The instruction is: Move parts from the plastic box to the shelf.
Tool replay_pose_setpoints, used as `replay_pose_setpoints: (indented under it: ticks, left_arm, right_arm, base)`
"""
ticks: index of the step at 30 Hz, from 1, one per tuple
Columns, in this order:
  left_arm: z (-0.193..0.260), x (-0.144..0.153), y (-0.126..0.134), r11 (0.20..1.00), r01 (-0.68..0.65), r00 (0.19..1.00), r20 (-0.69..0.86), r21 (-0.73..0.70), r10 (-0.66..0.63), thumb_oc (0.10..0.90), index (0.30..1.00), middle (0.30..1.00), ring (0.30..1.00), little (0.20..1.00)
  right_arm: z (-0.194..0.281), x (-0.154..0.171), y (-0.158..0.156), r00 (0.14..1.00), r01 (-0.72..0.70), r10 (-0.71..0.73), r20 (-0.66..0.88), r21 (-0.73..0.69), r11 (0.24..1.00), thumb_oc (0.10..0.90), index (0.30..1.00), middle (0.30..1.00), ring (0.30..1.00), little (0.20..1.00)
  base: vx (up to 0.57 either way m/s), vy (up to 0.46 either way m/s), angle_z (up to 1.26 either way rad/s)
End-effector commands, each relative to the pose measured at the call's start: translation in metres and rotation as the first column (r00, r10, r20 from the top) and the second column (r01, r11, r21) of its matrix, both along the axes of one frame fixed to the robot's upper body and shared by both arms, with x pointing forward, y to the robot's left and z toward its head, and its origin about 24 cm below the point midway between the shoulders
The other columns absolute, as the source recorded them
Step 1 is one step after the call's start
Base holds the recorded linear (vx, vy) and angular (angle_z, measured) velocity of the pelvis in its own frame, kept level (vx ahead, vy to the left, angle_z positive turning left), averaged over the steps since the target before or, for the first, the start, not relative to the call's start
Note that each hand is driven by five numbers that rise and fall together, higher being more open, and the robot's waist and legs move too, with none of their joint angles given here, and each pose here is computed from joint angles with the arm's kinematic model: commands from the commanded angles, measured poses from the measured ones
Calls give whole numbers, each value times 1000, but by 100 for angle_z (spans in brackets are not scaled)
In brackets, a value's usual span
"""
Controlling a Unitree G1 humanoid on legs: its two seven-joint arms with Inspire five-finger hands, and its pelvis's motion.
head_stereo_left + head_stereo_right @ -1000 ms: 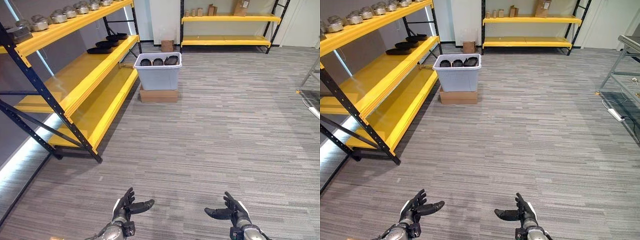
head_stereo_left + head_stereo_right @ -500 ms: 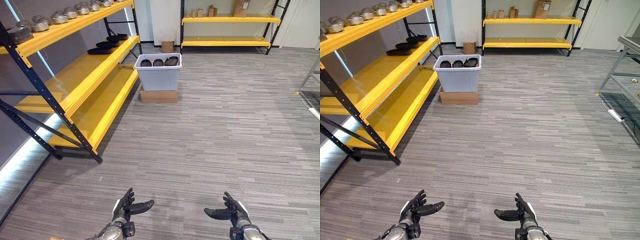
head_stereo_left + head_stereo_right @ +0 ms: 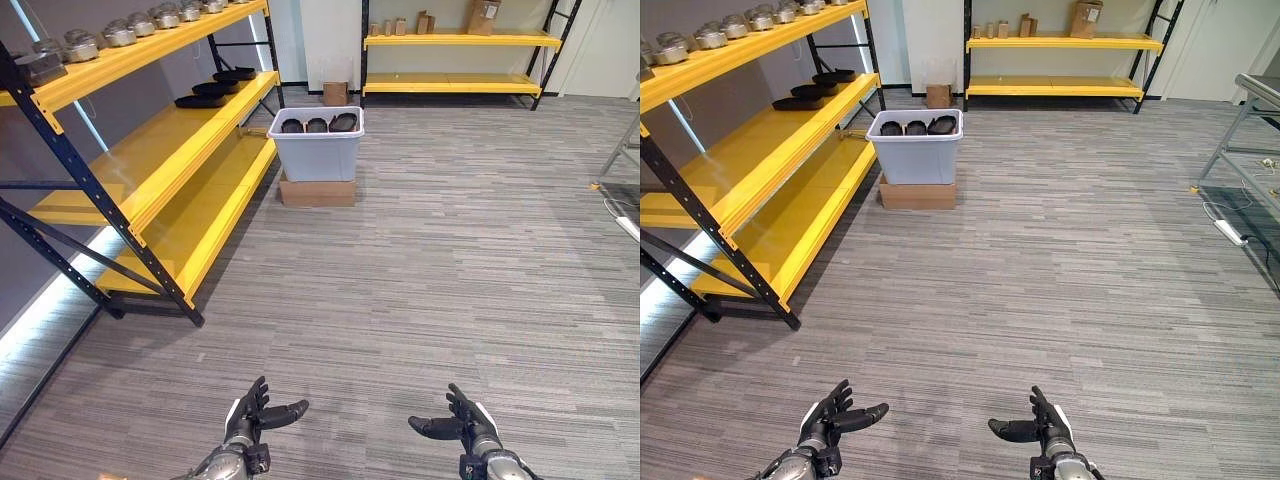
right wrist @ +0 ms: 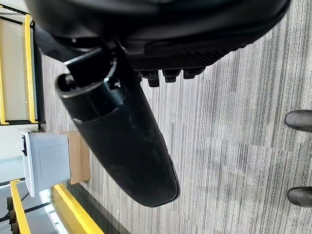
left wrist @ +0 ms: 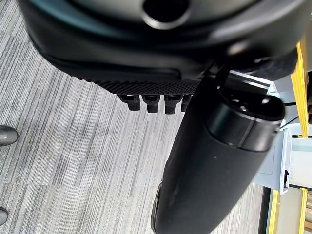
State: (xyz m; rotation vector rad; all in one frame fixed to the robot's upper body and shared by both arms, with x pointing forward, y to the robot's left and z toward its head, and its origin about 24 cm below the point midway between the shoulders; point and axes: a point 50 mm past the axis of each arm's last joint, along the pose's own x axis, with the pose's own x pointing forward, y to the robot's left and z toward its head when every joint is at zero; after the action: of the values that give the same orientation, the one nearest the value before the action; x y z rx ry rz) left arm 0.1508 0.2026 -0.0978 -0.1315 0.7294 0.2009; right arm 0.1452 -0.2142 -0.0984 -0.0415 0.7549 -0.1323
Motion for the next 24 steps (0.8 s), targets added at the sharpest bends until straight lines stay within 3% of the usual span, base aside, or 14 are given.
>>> replay_pose_setpoints:
  ticks: [1,9,16,24]
  left_arm:
    - [26,41,7,1000,-10,985,172,8,8,900,1000,1000,1000,1000]
    - [26,37,14,998,-60,983,174,-15,61,900,1000,1000,1000,1000]
    - [25,34,15,996,-91,981,170,-10,91,900,1000,1000,1000,1000]
    - [32,41,21,996,-85,978,195,26,78,900,1000,1000,1000,1000]
  right_arm:
    - [29,40,-5,981,-22,27,192,-26,999,900,1000,1000,1000,1000]
    - [37,40,-23,977,-4,18,213,-65,998,900,1000,1000,1000,1000]
    - [39,46,-22,972,13,5,235,-76,997,900,1000,1000,1000,1000]
    - [45,62,7,957,-43,40,289,2,999,900,1000,1000,1000,1000]
  base:
    - [-65,-91,0]
    - [6,-98,7]
    - [388,145,-10]
    - [448,279,-17]
